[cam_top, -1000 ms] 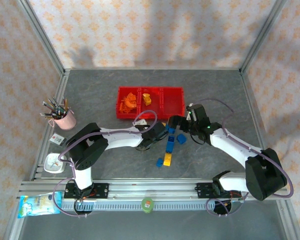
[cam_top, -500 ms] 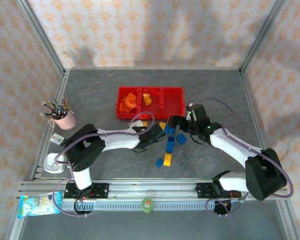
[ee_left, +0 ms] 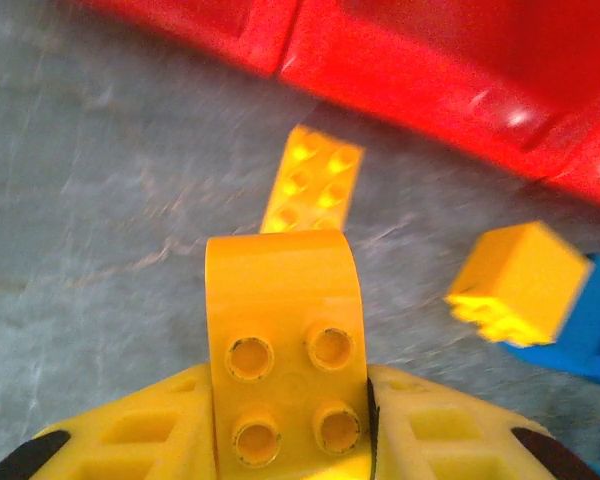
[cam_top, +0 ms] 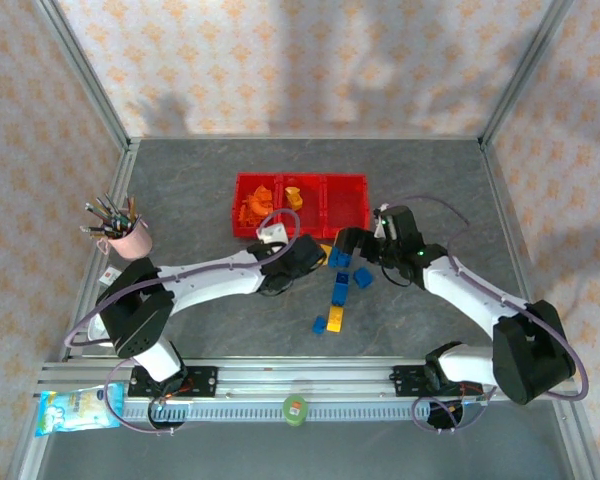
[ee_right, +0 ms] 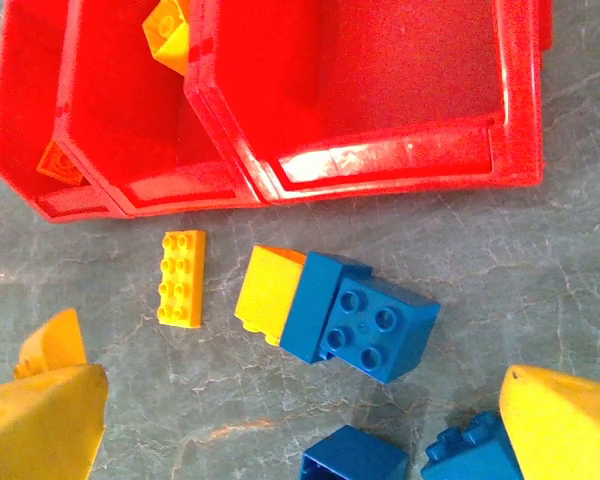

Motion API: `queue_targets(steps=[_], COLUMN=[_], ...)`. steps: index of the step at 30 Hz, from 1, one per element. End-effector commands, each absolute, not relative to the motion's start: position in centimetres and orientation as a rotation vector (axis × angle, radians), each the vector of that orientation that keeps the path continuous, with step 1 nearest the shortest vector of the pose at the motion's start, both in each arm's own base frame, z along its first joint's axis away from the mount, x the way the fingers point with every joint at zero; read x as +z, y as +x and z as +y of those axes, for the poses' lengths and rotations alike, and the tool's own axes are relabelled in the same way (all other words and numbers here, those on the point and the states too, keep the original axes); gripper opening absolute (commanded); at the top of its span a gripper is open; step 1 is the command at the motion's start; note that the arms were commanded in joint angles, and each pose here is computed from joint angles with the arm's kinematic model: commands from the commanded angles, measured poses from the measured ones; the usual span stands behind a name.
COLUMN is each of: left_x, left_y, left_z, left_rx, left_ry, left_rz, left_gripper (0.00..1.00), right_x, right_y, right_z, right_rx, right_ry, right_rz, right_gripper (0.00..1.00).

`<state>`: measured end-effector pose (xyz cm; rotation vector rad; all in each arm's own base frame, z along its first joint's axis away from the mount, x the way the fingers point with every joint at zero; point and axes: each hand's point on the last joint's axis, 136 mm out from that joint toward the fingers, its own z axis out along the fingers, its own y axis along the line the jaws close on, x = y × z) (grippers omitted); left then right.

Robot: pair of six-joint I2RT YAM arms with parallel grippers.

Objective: Sort the legos into containers by color
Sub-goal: Pick up the lego from the center of the table, then place the lego in the container.

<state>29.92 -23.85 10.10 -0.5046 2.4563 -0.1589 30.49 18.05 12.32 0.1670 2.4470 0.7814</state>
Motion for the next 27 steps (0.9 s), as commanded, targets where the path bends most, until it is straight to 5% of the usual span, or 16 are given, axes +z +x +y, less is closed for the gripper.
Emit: queue_targets(steps=[1,17,27], left_x=[13.8,11.7,13.4], left_y=[33.5,47.4,48.3], left_z=[-23.2,-26.1,-26.6], left_rx=[-0.07,0.102,0.084], left_ry=[-0.357,-0.057,-0.051], left_rz=[2.384,2.413,2.436], left_gripper=[0.35,0.37,0.59], right_x=[15.2,16.3,17.7], right_y=[31.5,32.8,32.0], right_z=[17.8,16.8,18.4], right_rx=[0.804,0.805,0.919], right_ry=[0.206,0.293,0.182], right_rz=[2.377,2.348,2.342], right_gripper=[1.0,1.0,1.0])
